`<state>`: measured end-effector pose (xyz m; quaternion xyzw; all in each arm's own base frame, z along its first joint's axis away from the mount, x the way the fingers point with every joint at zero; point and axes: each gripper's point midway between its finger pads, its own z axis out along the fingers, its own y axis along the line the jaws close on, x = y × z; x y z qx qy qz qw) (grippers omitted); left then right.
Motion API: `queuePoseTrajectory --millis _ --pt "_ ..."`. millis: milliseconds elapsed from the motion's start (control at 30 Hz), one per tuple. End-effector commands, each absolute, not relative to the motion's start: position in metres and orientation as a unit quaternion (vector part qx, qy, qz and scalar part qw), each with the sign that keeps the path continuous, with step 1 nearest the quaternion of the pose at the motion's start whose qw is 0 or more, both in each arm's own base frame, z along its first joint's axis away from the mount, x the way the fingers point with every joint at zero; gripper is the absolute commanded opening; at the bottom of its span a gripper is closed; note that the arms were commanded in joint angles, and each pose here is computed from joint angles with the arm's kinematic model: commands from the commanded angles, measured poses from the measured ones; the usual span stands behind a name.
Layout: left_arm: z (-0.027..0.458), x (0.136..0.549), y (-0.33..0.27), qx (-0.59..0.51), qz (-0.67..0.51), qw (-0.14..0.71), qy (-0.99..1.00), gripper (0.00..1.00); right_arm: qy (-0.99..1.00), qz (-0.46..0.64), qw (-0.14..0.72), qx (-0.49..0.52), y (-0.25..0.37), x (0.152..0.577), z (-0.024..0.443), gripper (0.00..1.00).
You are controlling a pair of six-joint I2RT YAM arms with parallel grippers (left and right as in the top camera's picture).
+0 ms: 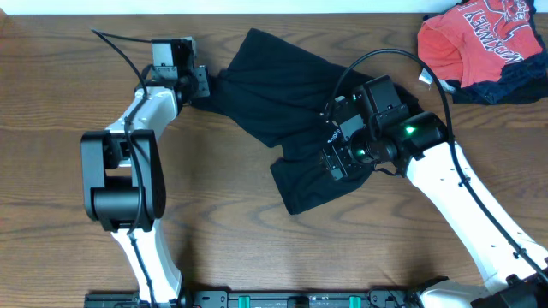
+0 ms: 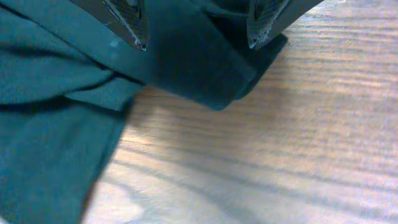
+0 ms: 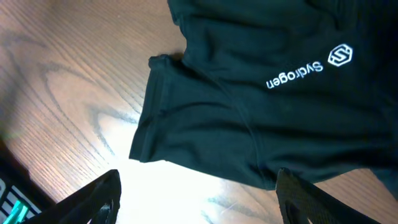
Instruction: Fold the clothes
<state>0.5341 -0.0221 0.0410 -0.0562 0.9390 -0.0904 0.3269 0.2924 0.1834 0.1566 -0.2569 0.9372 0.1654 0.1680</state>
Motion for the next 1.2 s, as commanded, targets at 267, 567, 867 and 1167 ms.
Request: queuePoseTrajectory --millis 267,567,867,1167 --pt "0.041 0.537 -0.006 -0.188 -0.079 0.324 0.924 0.53 0.937 0.165 0.179 -0.252 0.189 0.300 0.155 0.80" --pt "0.018 0.533 -0.003 -0.258 -0.089 0.299 0.914 0.53 0.940 0.163 0.162 -0.250 0.190 0.301 0.143 0.80" --pt "0.001 0.532 -0.004 -0.266 -0.089 0.287 0.916 0.53 0.940 0.163 0.163 -0.250 0.190 0.302 0.143 0.80" --pt "-0.005 0.536 -0.007 -0.284 -0.098 0.290 0.909 0.35 0.939 0.164 0.170 -0.251 0.192 0.305 0.145 0.80"
